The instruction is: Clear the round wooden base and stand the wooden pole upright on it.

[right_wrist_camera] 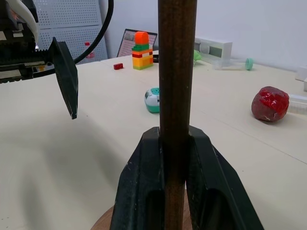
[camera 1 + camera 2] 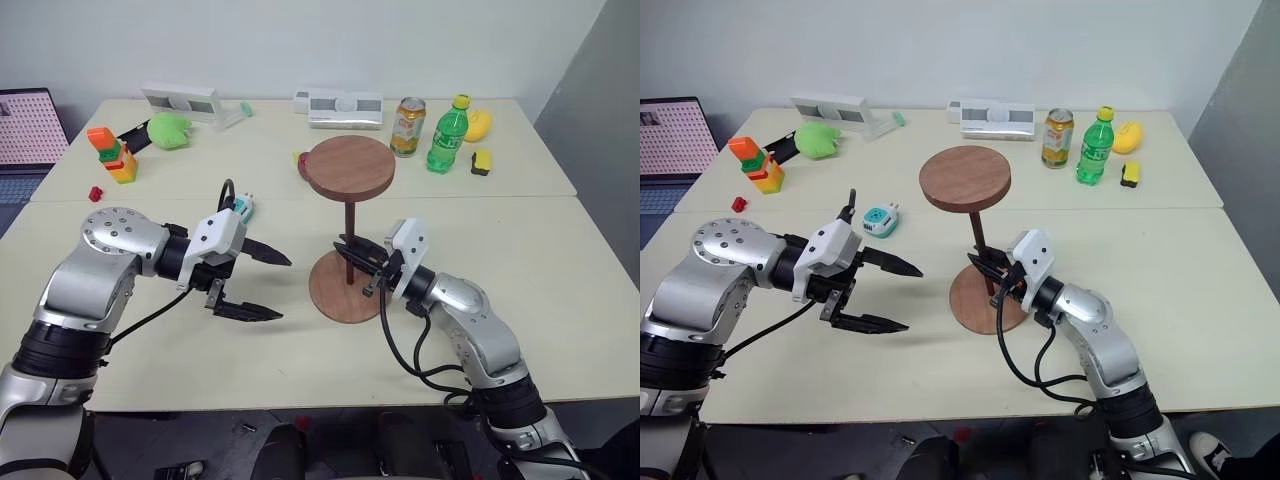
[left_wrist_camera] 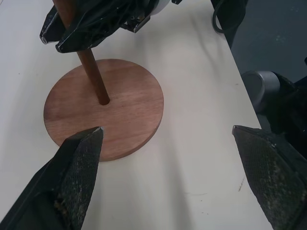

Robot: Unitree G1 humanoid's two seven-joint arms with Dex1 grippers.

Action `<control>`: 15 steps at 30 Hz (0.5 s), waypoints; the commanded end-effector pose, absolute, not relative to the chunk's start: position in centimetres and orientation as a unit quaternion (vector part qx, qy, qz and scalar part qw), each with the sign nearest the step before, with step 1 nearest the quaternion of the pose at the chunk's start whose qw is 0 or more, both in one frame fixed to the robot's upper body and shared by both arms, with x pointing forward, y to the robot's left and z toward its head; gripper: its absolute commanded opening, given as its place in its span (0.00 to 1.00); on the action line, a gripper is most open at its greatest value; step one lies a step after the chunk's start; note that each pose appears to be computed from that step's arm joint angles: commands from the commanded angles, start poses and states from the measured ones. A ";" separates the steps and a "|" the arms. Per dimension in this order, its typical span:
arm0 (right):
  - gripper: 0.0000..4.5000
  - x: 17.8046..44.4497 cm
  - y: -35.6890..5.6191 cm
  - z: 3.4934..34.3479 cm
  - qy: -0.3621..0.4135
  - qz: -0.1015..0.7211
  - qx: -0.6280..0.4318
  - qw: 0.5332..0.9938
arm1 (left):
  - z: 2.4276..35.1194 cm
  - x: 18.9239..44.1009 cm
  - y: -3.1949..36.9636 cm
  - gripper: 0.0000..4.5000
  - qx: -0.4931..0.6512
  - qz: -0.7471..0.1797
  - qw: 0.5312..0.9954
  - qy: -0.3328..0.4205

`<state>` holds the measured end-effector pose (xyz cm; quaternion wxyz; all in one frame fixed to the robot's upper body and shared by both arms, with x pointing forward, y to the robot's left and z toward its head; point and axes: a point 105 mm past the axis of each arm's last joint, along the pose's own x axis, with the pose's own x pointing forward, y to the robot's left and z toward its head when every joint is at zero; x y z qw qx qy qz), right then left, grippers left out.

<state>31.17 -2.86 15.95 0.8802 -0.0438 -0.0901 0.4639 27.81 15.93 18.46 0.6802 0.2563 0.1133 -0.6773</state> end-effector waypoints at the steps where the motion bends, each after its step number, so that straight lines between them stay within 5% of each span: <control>1: 0.05 31.1 -3.2 14.4 -0.066 0.463 -0.047 0.883 | 19.1 27.8 15.9 1.00 0.263 -0.674 0.683 0.098; 15: 0.05 30.6 -2.9 11.0 -0.022 0.480 -0.071 0.874 | 17.8 27.7 15.6 1.00 0.252 -0.670 0.691 0.101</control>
